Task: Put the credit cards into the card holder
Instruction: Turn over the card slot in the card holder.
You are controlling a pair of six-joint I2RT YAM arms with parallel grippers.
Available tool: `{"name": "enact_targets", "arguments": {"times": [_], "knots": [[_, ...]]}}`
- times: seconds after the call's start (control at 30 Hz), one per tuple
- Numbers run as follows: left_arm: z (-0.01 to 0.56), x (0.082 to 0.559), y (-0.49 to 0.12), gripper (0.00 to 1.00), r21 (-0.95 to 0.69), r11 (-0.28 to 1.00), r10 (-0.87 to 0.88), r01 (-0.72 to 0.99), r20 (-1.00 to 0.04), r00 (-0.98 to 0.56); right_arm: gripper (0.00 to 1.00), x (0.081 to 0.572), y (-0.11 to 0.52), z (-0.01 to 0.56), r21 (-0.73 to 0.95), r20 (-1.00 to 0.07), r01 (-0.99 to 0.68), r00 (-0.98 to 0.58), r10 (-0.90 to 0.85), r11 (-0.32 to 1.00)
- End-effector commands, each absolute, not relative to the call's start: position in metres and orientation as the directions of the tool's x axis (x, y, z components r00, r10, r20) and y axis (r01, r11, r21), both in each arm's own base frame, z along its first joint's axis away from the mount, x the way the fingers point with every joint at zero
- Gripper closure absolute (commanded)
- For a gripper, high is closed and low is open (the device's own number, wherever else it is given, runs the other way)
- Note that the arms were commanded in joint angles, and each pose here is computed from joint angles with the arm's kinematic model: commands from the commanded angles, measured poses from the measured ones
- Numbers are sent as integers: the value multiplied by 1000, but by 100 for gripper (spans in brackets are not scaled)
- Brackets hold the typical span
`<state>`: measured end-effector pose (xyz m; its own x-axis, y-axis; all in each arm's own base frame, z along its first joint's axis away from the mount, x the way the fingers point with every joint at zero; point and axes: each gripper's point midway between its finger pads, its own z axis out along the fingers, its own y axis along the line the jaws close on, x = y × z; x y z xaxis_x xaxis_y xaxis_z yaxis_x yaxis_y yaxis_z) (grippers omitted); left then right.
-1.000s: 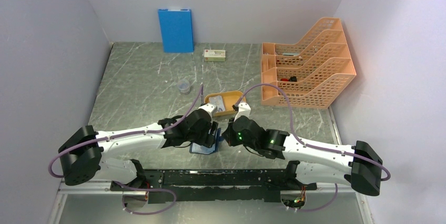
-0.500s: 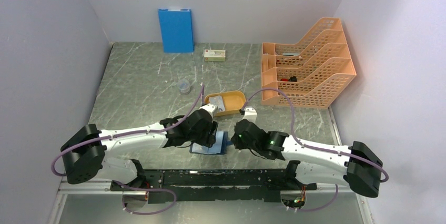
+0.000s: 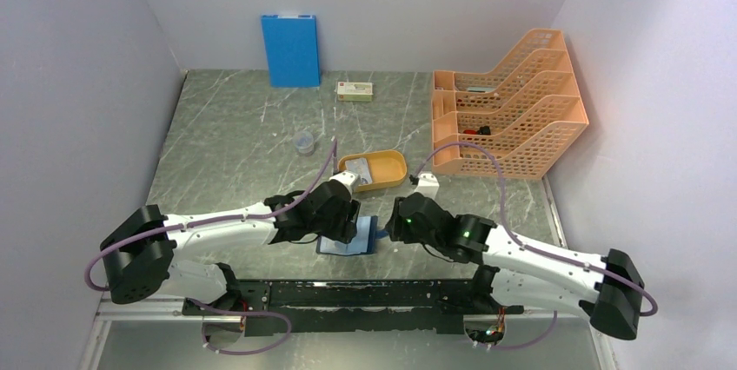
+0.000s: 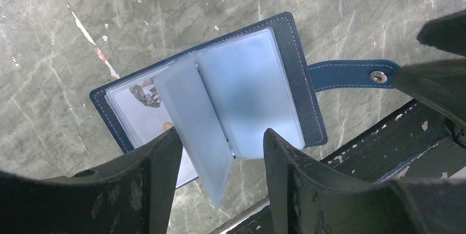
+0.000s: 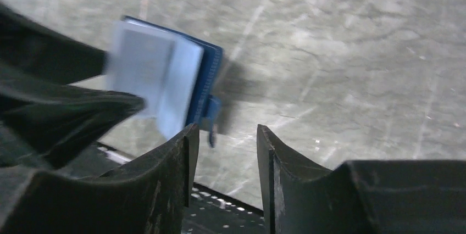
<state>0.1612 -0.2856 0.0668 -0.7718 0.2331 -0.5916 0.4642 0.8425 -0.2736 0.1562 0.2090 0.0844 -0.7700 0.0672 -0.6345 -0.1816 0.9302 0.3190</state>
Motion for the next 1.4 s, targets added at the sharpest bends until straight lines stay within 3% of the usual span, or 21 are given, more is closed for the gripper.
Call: {"name": "enact_targets", "arguments": {"times": [0.0, 0.17, 0.27, 0.73, 0.97, 1.37], "knots": [[72, 162, -293, 40, -298, 836, 212, 461, -599, -772, 57, 154, 240, 138, 476, -670, -311, -734, 110, 823], [71, 162, -293, 41, -297, 840, 208, 455, -597, -775, 67, 127, 294, 169, 630, -638, -489, -769, 43, 604], [70, 163, -293, 41, -291, 843, 210, 452, -595, -776, 73, 114, 312, 166, 650, -624, -526, -781, -9, 549], [69, 165, -282, 42, -267, 870, 190, 415, -594, -782, 87, 136, 311, 77, 621, -515, -341, -856, 40, 706], [72, 164, -278, 42, -268, 871, 183, 413, -603, -776, 89, 149, 279, 26, 515, -482, -218, -873, 70, 829], [79, 163, -284, 43, -325, 833, 154, 448, -641, -752, 90, 151, 244, -13, 456, -435, -120, -894, 103, 882]]}}
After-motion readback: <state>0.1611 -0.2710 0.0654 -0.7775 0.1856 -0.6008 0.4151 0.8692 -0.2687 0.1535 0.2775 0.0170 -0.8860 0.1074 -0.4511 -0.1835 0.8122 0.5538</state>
